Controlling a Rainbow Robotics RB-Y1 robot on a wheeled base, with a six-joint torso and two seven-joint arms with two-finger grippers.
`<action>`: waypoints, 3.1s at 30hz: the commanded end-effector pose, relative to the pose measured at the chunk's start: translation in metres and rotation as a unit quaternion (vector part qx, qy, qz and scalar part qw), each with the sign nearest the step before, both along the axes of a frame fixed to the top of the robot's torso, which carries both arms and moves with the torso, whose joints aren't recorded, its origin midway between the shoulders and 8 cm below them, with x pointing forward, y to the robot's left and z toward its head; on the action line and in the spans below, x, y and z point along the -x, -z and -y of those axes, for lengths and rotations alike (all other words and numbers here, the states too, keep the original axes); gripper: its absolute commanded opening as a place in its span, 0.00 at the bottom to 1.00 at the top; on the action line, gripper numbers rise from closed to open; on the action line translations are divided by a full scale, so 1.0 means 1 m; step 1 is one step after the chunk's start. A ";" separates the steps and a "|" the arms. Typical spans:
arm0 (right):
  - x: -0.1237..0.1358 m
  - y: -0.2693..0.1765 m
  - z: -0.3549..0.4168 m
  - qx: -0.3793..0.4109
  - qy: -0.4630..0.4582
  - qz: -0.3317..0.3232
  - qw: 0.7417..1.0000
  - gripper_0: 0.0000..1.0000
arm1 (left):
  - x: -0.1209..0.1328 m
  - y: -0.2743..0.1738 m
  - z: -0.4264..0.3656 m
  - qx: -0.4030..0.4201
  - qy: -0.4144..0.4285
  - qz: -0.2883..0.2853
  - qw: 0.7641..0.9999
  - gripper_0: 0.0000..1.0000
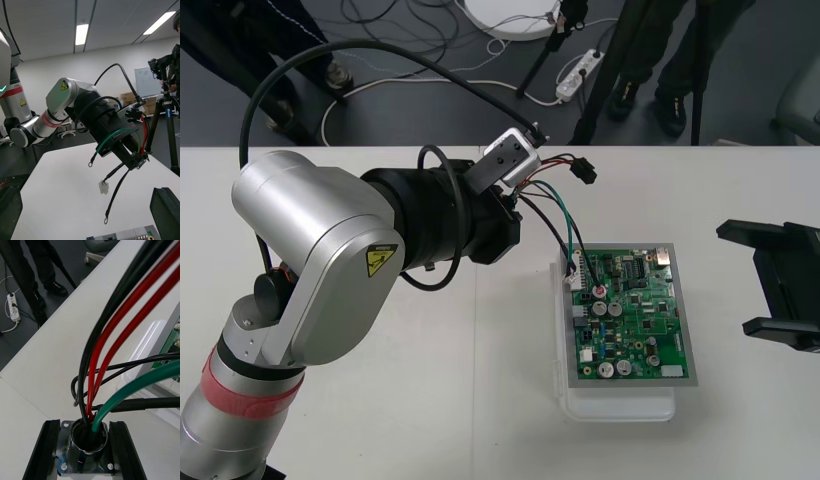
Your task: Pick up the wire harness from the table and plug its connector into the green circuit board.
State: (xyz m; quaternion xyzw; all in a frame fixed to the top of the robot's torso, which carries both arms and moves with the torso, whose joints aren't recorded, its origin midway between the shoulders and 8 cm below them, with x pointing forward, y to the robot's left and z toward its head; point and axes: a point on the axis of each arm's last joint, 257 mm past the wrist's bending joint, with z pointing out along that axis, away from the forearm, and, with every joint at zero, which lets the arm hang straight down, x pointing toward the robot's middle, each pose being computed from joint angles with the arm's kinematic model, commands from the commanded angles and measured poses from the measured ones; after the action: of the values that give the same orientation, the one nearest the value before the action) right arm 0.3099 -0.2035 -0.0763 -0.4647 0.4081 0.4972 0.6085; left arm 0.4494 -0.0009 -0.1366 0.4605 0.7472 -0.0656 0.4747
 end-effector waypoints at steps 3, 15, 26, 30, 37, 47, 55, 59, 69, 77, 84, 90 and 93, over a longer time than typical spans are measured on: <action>0.001 -0.029 0.007 0.012 0.033 -0.029 0.999 1.00 | 0.000 -0.050 0.025 0.055 0.009 0.046 0.997 0.00; 0.005 -0.054 -0.019 0.032 0.103 -0.059 0.992 1.00 | 0.001 -0.046 0.024 0.044 0.016 0.050 0.998 0.00; 0.011 -0.069 -0.064 0.012 0.139 -0.086 0.986 1.00 | 0.003 -0.044 0.025 0.038 0.024 0.053 0.998 0.00; 0.011 -0.076 -0.079 0.003 0.163 -0.090 0.983 1.00 | 0.003 -0.043 0.024 0.036 0.025 0.054 0.998 0.00; 0.008 -0.079 -0.096 0.008 0.205 -0.090 0.975 1.00 | 0.004 -0.037 0.022 0.029 0.027 0.053 0.998 0.00; 0.001 -0.075 -0.115 0.007 0.255 -0.129 0.958 1.00 | 0.009 -0.034 0.025 0.030 0.038 0.048 0.998 0.00; -0.013 -0.067 -0.126 0.006 0.287 -0.151 0.946 1.00 | 0.012 -0.033 0.028 0.029 0.047 0.048 0.997 0.00; -0.018 -0.065 -0.131 0.014 0.301 -0.142 0.943 1.00 | 0.012 -0.032 0.028 0.026 0.049 0.050 0.997 0.00; -0.019 -0.071 -0.146 0.003 0.290 -0.151 0.945 1.00 | 0.012 -0.034 0.029 0.025 0.054 0.058 0.996 0.00; -0.025 -0.072 -0.154 0.000 0.313 -0.169 0.935 1.00 | 0.012 -0.035 0.031 0.031 0.056 0.059 0.996 0.00; -0.026 -0.076 -0.160 -0.003 0.308 -0.172 0.936 1.00 | 0.017 -0.034 0.036 0.035 0.065 0.054 0.996 0.00; -0.034 -0.076 -0.160 -0.004 0.322 -0.180 0.929 1.00 | 0.018 -0.034 0.037 0.037 0.067 0.052 0.996 0.00; -0.039 -0.074 -0.157 -0.003 0.332 -0.187 0.924 1.00 | 0.018 -0.035 0.037 0.038 0.067 0.052 0.996 0.00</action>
State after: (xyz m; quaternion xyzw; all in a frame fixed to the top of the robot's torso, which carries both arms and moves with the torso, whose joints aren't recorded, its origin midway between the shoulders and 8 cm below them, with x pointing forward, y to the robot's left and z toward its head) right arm 0.3601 -0.0609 -0.0212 -0.2091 0.6551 0.3125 0.6554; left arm 0.4409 -0.0149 -0.1314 0.4708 0.7337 -0.0933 0.4809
